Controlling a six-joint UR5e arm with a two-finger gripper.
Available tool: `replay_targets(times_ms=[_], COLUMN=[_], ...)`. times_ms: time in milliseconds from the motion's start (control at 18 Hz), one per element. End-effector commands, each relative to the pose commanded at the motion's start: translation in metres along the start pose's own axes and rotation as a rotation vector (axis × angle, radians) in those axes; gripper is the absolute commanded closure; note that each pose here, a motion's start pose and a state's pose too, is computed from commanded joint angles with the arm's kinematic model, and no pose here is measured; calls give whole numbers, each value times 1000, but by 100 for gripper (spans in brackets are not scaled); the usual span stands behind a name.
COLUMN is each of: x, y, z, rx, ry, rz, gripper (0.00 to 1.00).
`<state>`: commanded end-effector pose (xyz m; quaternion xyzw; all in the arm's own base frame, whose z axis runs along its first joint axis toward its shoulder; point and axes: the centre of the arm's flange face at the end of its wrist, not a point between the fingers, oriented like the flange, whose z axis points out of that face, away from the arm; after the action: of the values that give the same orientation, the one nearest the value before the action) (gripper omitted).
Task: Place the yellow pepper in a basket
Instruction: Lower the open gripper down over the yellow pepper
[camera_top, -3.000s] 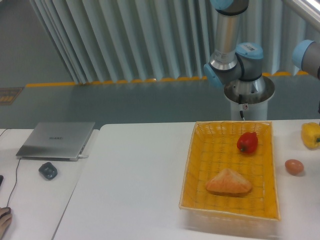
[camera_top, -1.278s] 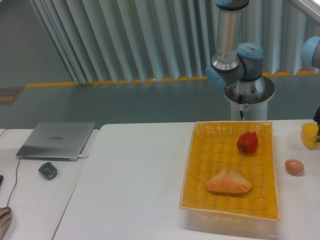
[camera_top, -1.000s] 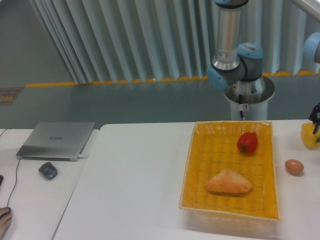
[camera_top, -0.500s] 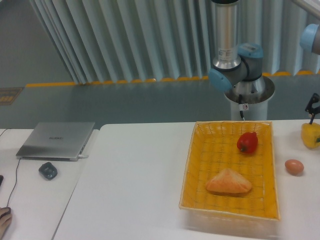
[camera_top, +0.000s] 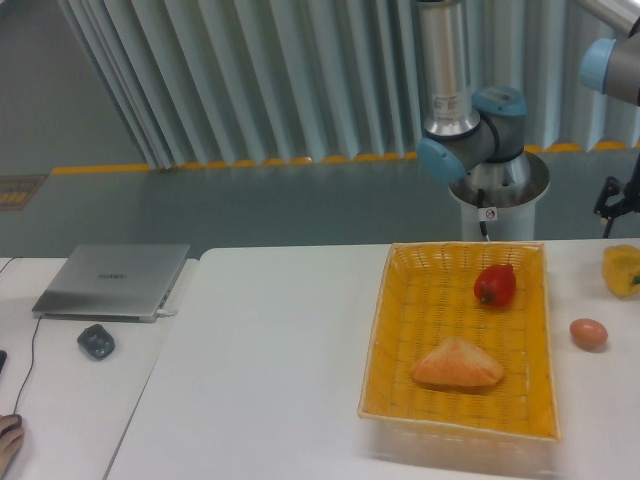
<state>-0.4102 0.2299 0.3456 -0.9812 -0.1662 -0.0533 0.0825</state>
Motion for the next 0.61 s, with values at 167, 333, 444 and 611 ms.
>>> replay_targets(times_ms=[167,333,444,611], x=[-1,-5,-3,-2], y=[7,21,24,24], z=[6,16,19,24], rx=[12,17,20,38], ry=[-20,-24,-26,-55], rz=[-10,-37,-48,-107], gripper=[0,0,0,0])
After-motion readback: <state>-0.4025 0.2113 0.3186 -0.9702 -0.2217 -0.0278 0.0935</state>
